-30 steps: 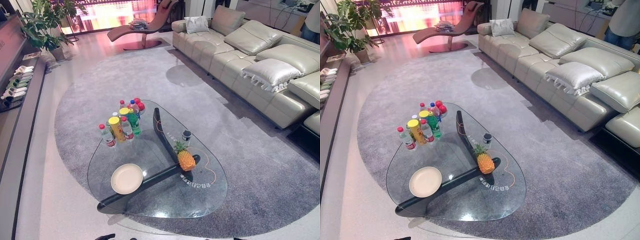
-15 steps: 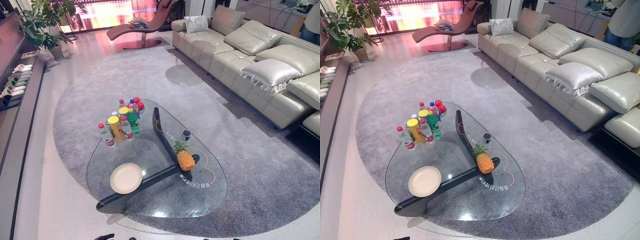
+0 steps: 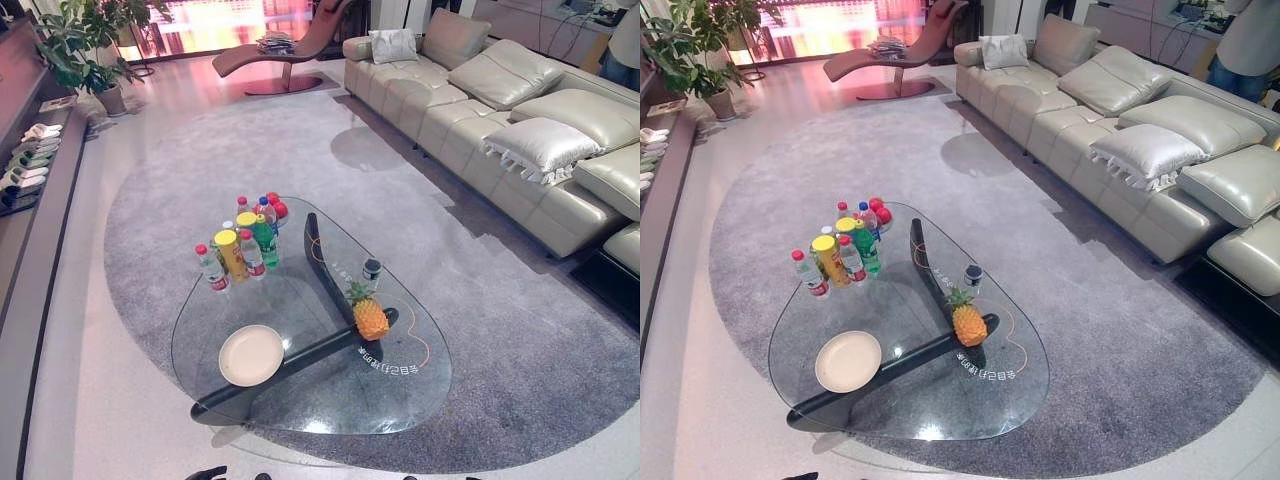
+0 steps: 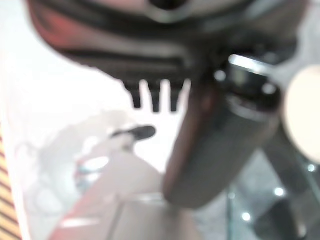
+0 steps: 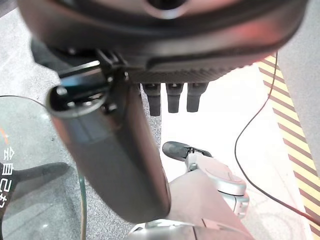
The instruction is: Pick up the fruit to the plate
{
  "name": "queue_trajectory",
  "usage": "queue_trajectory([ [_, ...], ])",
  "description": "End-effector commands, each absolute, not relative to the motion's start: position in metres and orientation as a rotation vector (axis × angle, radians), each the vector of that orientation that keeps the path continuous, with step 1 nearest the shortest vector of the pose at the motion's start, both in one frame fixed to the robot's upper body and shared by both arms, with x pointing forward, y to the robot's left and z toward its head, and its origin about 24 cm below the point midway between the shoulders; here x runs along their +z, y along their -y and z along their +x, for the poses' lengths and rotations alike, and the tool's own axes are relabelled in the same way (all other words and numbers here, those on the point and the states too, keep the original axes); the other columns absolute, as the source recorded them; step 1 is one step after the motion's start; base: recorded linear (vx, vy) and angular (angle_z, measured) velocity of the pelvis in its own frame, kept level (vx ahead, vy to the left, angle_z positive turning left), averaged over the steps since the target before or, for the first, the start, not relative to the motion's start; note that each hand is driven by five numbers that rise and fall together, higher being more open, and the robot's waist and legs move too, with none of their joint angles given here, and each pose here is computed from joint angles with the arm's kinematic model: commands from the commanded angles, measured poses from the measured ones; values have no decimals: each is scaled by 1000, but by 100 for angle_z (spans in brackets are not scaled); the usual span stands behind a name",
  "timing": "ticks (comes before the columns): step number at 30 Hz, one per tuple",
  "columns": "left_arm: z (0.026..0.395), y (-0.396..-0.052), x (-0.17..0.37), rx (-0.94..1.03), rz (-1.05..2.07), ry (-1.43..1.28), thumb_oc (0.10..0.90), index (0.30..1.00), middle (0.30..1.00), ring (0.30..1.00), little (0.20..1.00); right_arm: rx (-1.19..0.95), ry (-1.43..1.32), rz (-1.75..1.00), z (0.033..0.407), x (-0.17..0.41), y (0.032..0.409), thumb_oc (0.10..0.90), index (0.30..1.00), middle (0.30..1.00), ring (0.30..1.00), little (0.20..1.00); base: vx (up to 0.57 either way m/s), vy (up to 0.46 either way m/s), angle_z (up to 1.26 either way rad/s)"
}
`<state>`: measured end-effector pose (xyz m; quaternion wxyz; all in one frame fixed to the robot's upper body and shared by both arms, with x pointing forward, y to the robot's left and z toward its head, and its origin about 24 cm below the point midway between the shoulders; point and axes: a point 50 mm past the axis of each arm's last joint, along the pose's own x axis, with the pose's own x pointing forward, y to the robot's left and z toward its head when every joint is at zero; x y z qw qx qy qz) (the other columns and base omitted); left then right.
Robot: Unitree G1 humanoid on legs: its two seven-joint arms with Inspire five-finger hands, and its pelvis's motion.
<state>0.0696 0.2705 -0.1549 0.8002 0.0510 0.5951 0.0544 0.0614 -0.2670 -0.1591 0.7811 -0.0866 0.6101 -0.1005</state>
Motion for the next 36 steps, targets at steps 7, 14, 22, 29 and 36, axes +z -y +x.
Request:
queue_trajectory([
  [7, 126, -257, -146, 98, 22, -1142, 800, 900, 900, 900, 900, -178, -1216, -266, 114, -145, 276, 800, 900, 900, 900, 900, -137, 16, -4],
  [14, 158, -253, -133, 5, -21, -1042, 800, 900, 900, 900, 900, -248, -1089, -294, 150, -126, 295, 800, 900, 900, 900, 900, -145, 5, -2],
  [22, 234, -270, -83, 162, -296, -667, 800, 900, 900, 900, 900, -469, -603, -255, 233, -58, 322, 800, 900, 900, 900, 900, -131, 11, -5],
  [29, 270, -271, -50, 211, -343, -450, 800, 900, 900, 900, 900, -526, -409, -199, 261, -32, 314, 800, 900, 900, 900, 900, -86, -28, 2],
  [36, 288, -285, -25, 353, -332, -334, 800, 900, 900, 900, 900, -529, -317, -159, 278, -15, 310, 800, 900, 900, 900, 900, -62, -43, 6],
])
